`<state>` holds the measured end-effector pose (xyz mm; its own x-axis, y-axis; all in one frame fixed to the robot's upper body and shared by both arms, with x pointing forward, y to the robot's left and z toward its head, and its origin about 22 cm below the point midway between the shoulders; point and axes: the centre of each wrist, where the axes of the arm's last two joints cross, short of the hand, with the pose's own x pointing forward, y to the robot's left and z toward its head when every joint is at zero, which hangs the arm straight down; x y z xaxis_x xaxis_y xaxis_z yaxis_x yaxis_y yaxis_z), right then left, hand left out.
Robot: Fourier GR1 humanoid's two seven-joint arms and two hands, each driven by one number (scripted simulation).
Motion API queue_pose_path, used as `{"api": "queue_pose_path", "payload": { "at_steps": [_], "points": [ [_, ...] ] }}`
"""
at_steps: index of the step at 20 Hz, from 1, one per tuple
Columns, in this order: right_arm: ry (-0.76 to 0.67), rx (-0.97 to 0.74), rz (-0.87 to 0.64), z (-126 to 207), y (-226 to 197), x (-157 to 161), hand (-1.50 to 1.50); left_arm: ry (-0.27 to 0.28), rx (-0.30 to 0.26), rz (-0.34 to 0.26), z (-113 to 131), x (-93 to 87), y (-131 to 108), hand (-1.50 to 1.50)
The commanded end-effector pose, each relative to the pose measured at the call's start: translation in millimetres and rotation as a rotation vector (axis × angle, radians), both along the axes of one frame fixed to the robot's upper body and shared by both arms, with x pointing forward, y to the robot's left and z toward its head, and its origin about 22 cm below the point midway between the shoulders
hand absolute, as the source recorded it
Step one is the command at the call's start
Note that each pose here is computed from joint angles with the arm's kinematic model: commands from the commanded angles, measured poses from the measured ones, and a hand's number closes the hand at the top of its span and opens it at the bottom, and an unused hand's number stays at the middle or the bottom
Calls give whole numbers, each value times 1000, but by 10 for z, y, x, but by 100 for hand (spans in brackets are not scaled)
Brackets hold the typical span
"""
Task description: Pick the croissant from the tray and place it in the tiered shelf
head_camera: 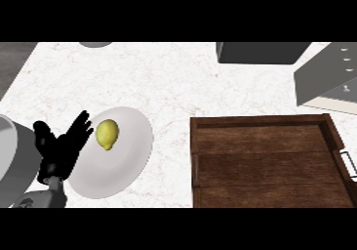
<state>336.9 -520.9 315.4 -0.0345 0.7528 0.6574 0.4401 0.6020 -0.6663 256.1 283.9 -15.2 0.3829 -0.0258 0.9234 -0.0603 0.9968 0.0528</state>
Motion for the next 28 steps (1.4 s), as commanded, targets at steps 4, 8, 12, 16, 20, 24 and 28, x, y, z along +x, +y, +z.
{"api": "queue_pose_path", "payload": {
  "at_steps": [4, 8, 12, 16, 20, 24, 28],
  "points": [
    [-99, 274, 7, 89, -88, -32, -150, 61, -16, -8, -199, -207, -51, 0],
    [-141, 394, 45, 32, -141, -50, -150, 46, -3, 7, -101, -134, 205, 0],
    [-195, 540, 55, 58, -297, -201, -150, 56, -18, 3, -141, -198, -118, 0],
    [-306, 596, -68, 375, -352, -358, -150, 60, 5, 2, -190, -191, 50, 0],
    [-368, 552, -212, 338, -644, -730, -150, 52, -7, 3, -60, -95, 53, 0],
    [-434, 687, -301, 356, -832, -1020, -150, 30, 1, 7, -29, -92, 124, 0],
    [-430, 724, -312, 245, -1012, -1306, -150, 59, -19, -1, -146, -127, 25, 0]
  ]
}}
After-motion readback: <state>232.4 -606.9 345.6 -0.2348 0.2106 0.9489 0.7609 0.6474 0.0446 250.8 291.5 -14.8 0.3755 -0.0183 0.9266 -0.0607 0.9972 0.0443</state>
